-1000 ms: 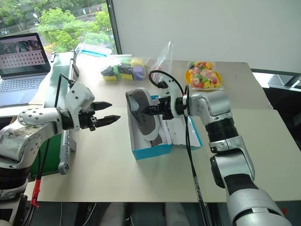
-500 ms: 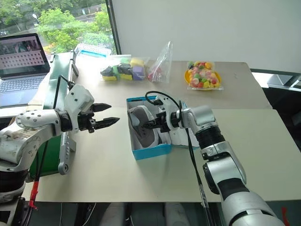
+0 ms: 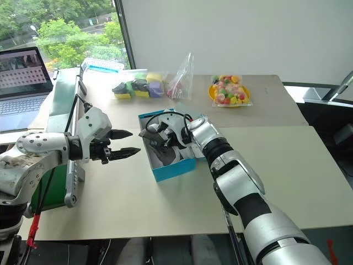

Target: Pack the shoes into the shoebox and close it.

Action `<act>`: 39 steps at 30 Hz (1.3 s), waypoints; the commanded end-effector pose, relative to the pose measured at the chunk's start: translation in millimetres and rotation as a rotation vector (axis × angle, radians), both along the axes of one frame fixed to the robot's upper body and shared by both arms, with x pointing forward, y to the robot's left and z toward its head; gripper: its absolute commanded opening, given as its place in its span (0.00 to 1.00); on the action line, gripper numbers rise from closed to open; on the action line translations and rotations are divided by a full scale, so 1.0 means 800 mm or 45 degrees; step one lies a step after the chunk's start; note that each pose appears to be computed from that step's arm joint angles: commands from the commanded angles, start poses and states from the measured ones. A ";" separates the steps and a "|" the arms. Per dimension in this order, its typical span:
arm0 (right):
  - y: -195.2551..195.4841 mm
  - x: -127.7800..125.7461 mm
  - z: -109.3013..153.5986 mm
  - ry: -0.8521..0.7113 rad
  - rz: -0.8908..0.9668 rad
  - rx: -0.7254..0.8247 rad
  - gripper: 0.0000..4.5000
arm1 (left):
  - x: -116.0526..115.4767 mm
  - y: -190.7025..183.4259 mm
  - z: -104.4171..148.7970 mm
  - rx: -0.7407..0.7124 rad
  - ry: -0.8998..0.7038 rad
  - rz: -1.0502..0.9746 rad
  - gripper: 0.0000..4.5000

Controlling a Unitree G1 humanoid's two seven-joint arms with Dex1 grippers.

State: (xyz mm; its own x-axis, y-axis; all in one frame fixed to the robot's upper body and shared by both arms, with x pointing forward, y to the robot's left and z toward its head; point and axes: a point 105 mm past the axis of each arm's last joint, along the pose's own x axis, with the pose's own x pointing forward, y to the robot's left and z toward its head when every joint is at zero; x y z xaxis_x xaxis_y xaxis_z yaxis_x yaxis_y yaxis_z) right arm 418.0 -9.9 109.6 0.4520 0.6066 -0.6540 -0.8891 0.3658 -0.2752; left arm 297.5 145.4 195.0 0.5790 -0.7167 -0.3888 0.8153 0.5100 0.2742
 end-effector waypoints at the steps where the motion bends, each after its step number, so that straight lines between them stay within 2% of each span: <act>1: -0.046 0.008 -0.030 -0.039 -0.066 -0.245 0.07 | -0.007 -0.011 0.004 0.021 -0.044 -0.050 0.68; 4: -0.050 0.010 -0.019 -0.052 -0.027 -0.274 0.07 | -0.009 -0.014 0.001 0.028 -0.035 -0.070 0.68; 5: -0.052 0.010 -0.015 -0.053 -0.023 -0.279 0.29 | -0.009 -0.015 0.000 0.028 -0.033 -0.075 0.68; 10: -0.073 0.017 -0.006 -0.083 -0.048 -0.348 0.65 | -0.007 -0.020 -0.002 0.031 -0.032 -0.095 0.68; 15: -0.092 0.011 -0.016 -0.048 -0.018 -0.423 0.99 | -0.006 -0.024 -0.005 0.025 -0.028 -0.110 0.68; 17: -0.094 0.009 -0.018 -0.038 -0.006 -0.434 0.99 | -0.006 -0.025 -0.005 0.023 -0.029 -0.114 0.68; 20: -0.089 0.005 -0.003 -0.001 0.007 -0.366 0.99 | -0.004 -0.027 -0.006 0.019 -0.031 -0.119 0.68; 23: -0.078 0.004 0.046 0.014 -0.028 -0.152 0.99 | -0.006 -0.027 -0.006 0.024 -0.027 -0.128 0.68; 28: -0.075 -0.013 0.123 0.001 -0.048 0.099 0.99 | -0.008 -0.026 -0.004 0.043 -0.022 -0.147 0.68; 34: -0.102 -0.032 0.168 -0.064 -0.118 0.215 0.99 | -0.006 -0.030 -0.001 0.060 -0.024 -0.192 0.68; 37: -0.135 -0.035 0.180 -0.110 -0.234 0.241 0.83 | -0.006 -0.035 0.002 0.059 -0.022 -0.234 0.68; 39: -0.160 -0.045 0.183 -0.125 -0.316 0.254 0.67 | -0.003 -0.040 0.005 0.061 -0.026 -0.270 0.68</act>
State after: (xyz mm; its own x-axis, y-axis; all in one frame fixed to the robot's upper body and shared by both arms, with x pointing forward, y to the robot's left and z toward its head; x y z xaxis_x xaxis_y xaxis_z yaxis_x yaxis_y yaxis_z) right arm 391.3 -121.3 243.1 0.6074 0.5979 -0.5230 -0.7801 0.5733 -0.2507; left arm 293.7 119.3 187.5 0.4398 -0.7858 -0.4348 0.8966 0.3563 0.2629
